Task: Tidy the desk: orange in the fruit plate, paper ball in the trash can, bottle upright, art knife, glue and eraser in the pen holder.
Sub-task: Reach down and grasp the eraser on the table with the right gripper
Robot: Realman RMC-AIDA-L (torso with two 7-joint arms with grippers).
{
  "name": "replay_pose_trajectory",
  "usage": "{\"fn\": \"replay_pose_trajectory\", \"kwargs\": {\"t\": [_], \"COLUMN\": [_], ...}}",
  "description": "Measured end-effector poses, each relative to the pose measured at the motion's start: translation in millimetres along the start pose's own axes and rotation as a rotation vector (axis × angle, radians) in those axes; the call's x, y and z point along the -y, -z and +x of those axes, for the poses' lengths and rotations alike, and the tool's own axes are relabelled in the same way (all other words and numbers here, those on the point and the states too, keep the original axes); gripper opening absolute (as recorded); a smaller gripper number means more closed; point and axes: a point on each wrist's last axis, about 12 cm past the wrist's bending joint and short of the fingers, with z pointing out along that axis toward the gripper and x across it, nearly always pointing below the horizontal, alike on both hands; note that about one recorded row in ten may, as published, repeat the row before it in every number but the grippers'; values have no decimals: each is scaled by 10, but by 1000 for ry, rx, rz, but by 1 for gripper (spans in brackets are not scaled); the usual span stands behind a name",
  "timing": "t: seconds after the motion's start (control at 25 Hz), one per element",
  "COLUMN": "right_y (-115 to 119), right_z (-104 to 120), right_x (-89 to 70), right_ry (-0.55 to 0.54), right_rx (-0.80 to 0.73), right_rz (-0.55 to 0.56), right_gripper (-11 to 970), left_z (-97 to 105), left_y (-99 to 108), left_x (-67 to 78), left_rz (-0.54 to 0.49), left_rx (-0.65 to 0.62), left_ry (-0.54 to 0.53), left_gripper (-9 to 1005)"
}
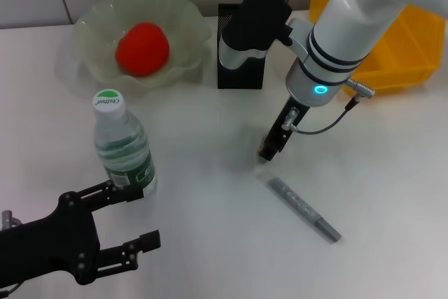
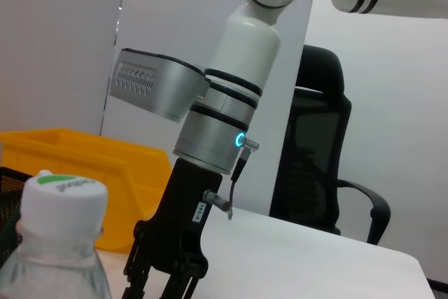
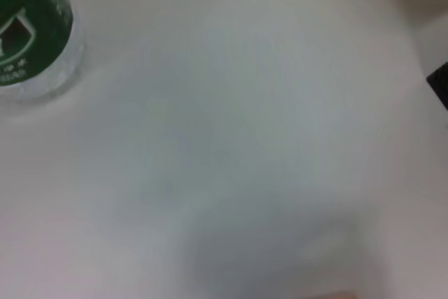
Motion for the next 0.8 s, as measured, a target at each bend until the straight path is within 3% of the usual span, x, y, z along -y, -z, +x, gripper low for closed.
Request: {"fn": "replay_pose_trajectory", "kwargs": {"t": [0.64,0.8], "right_y": [-38,-55], "right_z": [2,5], "right_x": [-30,-27], "right_ry": [12,10], "right_rx": [-9,-12], "right_rz": [-7,-7], "right_gripper": [537,482], "left_z": [-24,-28], "left_y": [-26,-33], "left_x": [-28,-33], "left_rz": [3,5], "left_rx": [3,3], "left_ry": [-9,-10], "left_gripper": [773,773]}}
